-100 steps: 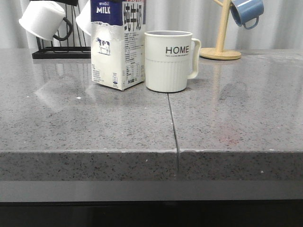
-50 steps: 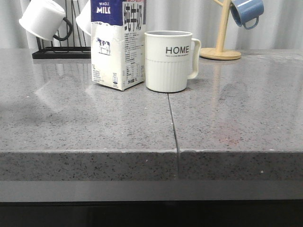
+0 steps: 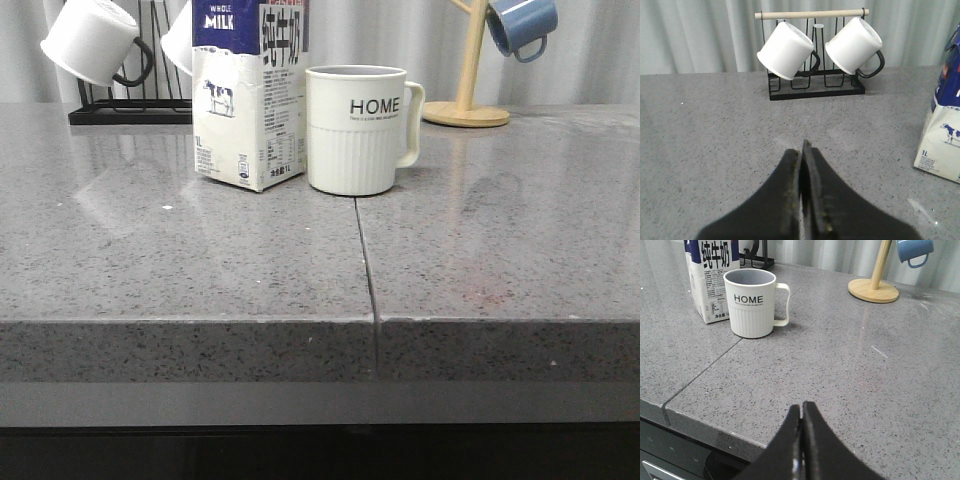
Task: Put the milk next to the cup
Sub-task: 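Open the left gripper and withdraw it from the carton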
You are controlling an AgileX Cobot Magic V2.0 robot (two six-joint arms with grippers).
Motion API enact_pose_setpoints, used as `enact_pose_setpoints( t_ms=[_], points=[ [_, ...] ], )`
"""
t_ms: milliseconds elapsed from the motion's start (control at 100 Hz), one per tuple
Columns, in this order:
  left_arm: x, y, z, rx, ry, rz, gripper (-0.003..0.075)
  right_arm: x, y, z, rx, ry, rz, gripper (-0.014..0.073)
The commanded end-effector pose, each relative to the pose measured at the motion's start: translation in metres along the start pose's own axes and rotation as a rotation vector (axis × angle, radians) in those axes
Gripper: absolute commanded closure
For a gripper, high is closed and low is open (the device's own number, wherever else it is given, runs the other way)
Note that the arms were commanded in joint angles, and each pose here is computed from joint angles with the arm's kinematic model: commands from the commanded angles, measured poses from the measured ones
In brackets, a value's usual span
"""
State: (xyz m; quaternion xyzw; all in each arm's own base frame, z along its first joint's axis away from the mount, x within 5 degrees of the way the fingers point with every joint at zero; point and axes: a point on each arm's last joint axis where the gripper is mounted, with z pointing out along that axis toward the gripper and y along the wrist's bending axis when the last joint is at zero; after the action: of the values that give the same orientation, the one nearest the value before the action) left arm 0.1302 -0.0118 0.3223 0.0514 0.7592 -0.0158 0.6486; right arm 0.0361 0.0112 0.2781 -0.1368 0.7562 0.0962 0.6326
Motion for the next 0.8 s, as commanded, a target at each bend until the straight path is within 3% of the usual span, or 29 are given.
enact_pose_setpoints(
  t_ms=[0, 790],
  points=[
    [-0.007, 0.003, -0.013, -0.025, -0.097, 0.001, 0.0741, -0.013, 0.000, -0.002, 0.002, -0.084, -0.006, 0.0655],
    [0.075, -0.002, -0.074, -0.039, -0.231, 0.003, 0.0741, -0.013, 0.000, -0.002, 0.002, -0.084, -0.006, 0.0655]
  ],
)
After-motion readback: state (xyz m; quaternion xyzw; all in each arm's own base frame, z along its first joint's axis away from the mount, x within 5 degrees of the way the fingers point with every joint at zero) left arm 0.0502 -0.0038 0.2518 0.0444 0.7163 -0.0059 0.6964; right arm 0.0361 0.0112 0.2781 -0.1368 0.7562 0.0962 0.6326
